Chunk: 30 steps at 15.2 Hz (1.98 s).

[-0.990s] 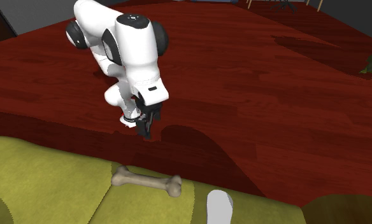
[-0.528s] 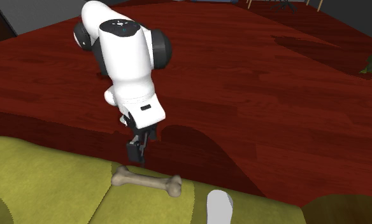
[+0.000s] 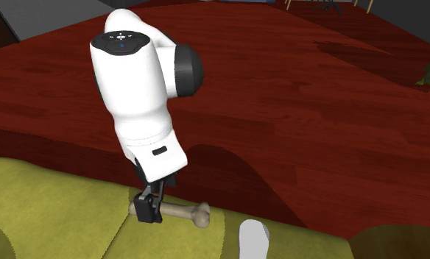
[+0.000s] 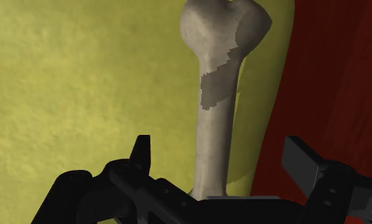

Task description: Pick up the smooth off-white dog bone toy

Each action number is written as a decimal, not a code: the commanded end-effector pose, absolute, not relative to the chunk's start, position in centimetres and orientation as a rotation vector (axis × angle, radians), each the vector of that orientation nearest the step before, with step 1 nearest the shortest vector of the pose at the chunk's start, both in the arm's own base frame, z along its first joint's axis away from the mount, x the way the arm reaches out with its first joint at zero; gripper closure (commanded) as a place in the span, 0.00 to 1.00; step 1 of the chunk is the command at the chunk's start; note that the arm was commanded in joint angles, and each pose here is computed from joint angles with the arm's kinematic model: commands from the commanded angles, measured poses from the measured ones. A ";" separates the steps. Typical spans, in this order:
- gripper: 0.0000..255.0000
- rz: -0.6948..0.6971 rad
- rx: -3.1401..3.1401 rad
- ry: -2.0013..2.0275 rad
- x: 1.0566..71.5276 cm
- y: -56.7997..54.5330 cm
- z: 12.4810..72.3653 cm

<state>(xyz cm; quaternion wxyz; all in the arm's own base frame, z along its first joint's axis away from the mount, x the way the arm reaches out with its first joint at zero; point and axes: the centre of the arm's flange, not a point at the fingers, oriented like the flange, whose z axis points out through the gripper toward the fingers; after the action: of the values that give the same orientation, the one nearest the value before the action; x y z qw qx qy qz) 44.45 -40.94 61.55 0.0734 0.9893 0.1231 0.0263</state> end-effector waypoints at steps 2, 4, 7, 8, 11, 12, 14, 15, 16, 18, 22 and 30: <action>0.00 0.080 2.969 0.371 44.6 -41.1 60.2; 0.00 0.080 2.969 0.371 44.6 -41.1 59.1; 0.00 0.080 2.969 0.371 44.6 -41.1 58.3; 1.00 0.080 2.969 0.371 44.6 -41.1 58.3; 1.00 0.080 2.969 0.371 44.6 -41.1 58.3; 1.00 0.080 2.969 0.371 44.6 -41.1 58.3; 1.00 0.080 2.969 0.371 44.6 -41.1 58.3; 1.00 0.080 2.969 0.371 44.6 -41.1 58.3; 1.00 0.080 2.969 0.371 44.6 -41.1 58.3; 1.00 0.080 2.969 0.371 44.6 -41.1 58.8; 1.00 0.080 2.969 0.371 44.6 -41.1 60.9; 1.00 0.080 2.969 0.371 44.6 -41.1 65.1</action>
<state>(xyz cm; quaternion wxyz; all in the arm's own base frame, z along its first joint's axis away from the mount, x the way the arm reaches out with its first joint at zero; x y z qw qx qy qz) 44.54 -41.05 64.55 0.0743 0.9892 0.1235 0.0269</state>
